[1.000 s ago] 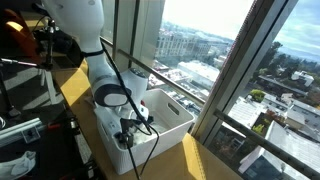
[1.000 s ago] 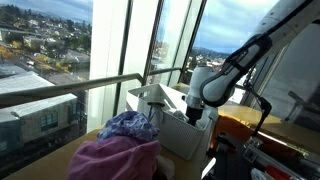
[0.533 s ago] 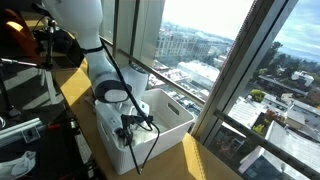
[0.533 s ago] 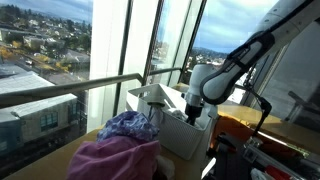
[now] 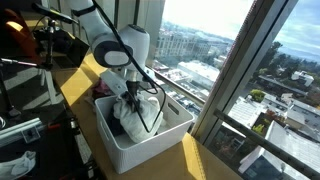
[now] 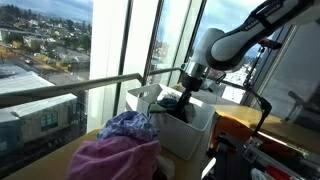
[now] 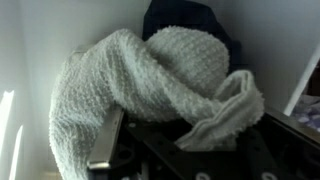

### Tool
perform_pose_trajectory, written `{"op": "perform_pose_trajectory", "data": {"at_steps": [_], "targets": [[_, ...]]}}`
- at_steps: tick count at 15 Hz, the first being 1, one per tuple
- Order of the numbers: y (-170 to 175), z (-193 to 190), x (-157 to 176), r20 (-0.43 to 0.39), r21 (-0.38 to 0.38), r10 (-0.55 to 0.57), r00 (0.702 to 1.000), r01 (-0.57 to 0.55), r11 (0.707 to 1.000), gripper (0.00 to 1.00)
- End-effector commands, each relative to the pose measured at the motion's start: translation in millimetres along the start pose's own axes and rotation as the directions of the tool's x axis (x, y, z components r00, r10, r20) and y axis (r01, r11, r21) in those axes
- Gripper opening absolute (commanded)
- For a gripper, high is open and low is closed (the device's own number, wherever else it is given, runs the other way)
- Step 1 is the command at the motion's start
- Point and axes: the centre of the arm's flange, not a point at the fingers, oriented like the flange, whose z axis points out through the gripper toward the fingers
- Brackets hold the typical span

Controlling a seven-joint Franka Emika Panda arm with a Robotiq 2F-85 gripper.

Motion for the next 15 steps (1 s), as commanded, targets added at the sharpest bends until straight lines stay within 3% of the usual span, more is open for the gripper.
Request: {"op": "perform_pose_trajectory", "data": {"at_steps": [1, 5, 9, 15], "targets": [[-30.3, -85.9, 13.7, -0.087, 0.033, -0.047, 0.995, 0.051, 0.998, 0.00], [-76.6, -172.6, 39.9, -0.185, 0.024, -0.125, 0.975, 0.132, 0.991, 0.00], [-138.3, -242.6, 58.5, -0.266, 0.007, -0.231, 0.936, 0.241, 0.970, 0.00], [-189.3, -257.7, 61.3, -0.297, 0.017, -0.319, 0.900, 0.339, 0.941, 0.00]]}}
